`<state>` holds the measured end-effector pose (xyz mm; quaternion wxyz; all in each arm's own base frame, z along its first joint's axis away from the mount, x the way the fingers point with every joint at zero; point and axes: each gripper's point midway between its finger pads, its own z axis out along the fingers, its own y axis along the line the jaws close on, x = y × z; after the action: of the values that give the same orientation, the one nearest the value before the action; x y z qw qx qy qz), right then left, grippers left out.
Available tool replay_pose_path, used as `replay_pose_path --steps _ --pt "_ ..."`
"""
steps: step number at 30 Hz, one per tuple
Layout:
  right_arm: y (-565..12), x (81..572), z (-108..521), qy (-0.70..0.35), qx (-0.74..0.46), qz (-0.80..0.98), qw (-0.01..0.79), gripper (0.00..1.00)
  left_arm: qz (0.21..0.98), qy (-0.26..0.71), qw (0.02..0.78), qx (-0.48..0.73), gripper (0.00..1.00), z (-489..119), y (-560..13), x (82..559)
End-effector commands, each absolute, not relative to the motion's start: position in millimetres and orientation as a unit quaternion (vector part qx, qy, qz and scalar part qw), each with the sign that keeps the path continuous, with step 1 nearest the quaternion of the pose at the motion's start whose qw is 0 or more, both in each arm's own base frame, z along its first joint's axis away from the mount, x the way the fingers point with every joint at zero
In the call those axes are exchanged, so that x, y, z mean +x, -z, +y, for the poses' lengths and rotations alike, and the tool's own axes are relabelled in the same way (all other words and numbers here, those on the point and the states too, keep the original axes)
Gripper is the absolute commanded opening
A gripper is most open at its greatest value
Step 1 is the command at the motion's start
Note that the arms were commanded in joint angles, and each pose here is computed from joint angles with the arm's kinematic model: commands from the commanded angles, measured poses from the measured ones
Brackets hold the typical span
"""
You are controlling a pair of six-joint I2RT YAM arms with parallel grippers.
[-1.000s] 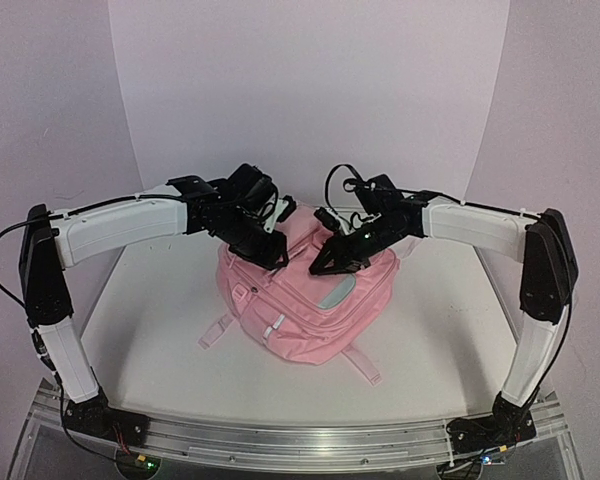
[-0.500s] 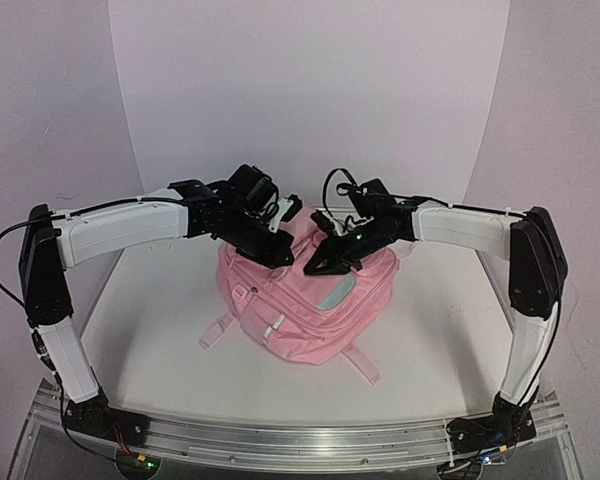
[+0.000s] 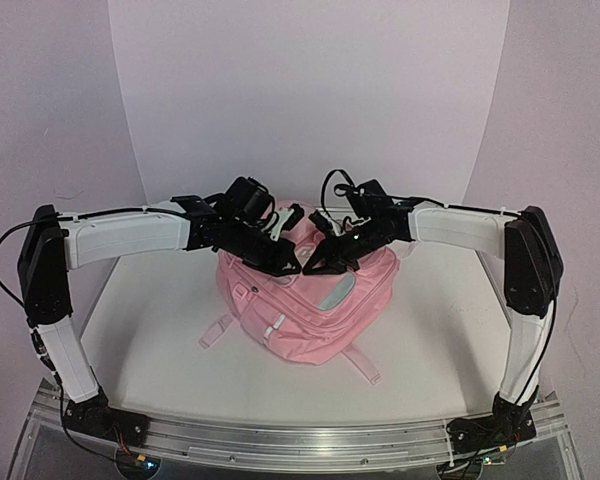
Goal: Pack the student bag
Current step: Adjust the student bag at the center of the board.
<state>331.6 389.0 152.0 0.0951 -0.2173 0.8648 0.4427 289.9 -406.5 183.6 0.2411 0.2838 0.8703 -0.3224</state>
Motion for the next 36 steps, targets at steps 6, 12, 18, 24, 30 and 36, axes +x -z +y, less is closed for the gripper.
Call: replay_pose_path --steps 6,12,18,24,30,36 --pt "-190.7 322.1 349.4 -0.421 -0.256 0.856 0.154 0.25 0.824 0.396 0.273 0.3 0.0 -431.0 -220.9 286.2" --pt "-223.2 311.8 317.3 -0.448 -0.256 0.841 0.163 0.39 0.825 0.395 0.271 0.298 0.0 -431.4 -220.0 288.3" --pt "-194.5 295.1 270.6 -0.431 -0.211 0.868 0.128 0.41 0.824 0.397 0.267 0.302 0.0 -434.0 -219.1 288.5" --pt "-156.0 266.0 256.7 -0.426 -0.209 0.877 0.073 0.46 0.818 0.41 0.251 0.317 0.0 -442.1 -211.9 284.7" --pt "-143.2 265.9 267.0 -0.454 -0.203 0.867 0.032 0.49 0.815 0.413 0.236 0.333 0.0 -452.0 -193.1 285.3" --pt "-136.1 278.5 274.2 -0.458 -0.196 0.867 0.021 0.46 0.834 0.373 0.215 0.346 0.01 -457.6 -160.2 292.8"
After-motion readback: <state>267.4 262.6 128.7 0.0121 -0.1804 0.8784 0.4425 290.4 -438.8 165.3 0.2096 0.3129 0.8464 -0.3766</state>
